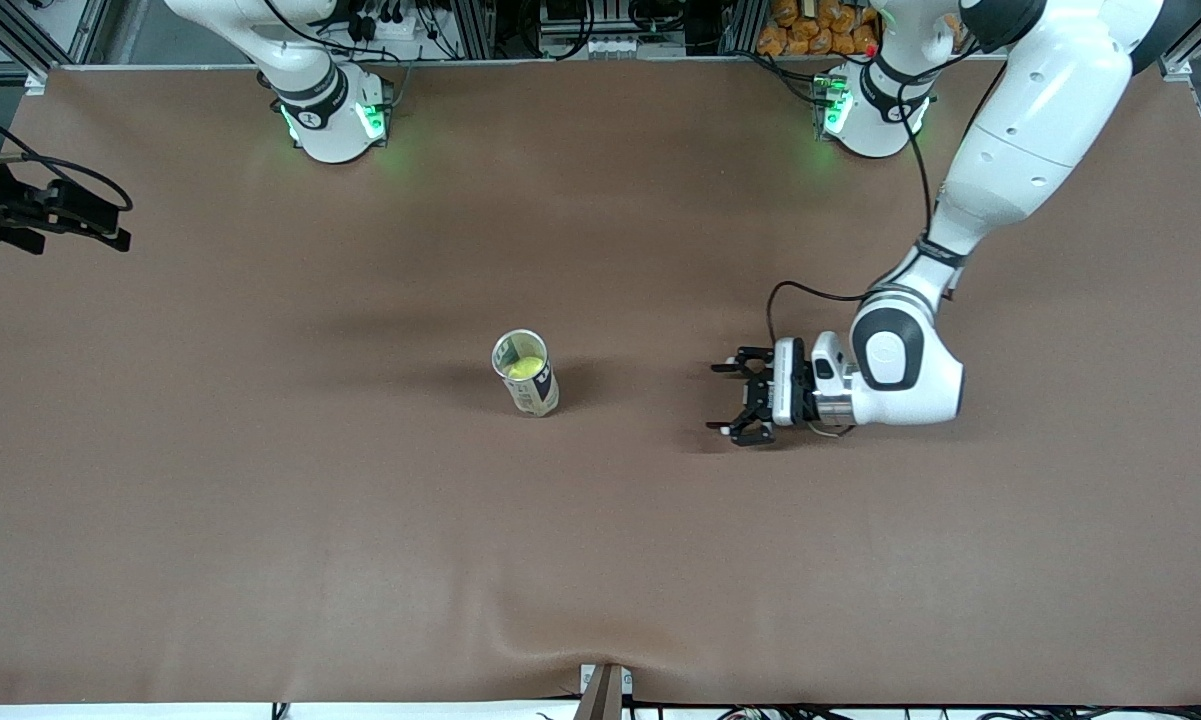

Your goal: Insert tennis ball vertically with right arm

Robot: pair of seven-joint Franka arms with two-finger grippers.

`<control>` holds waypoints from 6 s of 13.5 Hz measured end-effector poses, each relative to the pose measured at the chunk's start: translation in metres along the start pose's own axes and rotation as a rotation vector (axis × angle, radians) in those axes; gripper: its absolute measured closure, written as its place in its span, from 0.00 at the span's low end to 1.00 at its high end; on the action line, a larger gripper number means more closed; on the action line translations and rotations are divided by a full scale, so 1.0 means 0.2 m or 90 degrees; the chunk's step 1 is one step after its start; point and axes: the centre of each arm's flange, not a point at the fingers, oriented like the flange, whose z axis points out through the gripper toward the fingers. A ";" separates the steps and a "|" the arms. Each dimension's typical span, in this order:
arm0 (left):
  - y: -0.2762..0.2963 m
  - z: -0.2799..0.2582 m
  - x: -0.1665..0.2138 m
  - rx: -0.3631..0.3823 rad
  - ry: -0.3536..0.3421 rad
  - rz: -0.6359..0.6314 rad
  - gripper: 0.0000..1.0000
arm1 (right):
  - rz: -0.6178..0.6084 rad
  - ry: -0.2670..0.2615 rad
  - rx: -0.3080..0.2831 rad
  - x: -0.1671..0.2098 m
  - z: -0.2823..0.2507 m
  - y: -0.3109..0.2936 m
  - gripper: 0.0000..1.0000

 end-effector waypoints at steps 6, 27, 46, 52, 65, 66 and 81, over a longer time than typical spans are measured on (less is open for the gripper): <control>-0.02 -0.45 0.06 -0.038 -0.186 -0.112 0.00 | 0.003 0.005 0.000 0.00 0.00 0.02 0.00; -0.07 -1.15 0.55 0.197 -0.510 -0.782 0.00 | 0.050 -0.002 0.000 -0.01 0.00 0.08 0.00; 0.23 -2.04 0.97 0.501 -0.441 -0.951 0.00 | 0.049 -0.001 0.000 -0.01 0.00 0.08 0.00; 0.53 -2.22 1.25 0.567 -0.381 -1.030 0.00 | 0.049 -0.001 0.000 -0.01 0.00 0.07 0.00; 0.71 -2.18 1.40 0.595 -0.337 -1.004 0.00 | 0.047 -0.003 -0.001 -0.01 0.00 0.07 0.00; 0.71 -2.17 1.43 0.597 -0.335 -0.996 0.00 | 0.047 -0.003 -0.001 -0.01 0.00 0.07 0.00; 0.72 -2.17 1.47 0.592 -0.339 -0.960 0.00 | 0.047 -0.013 0.000 0.00 0.03 0.07 0.00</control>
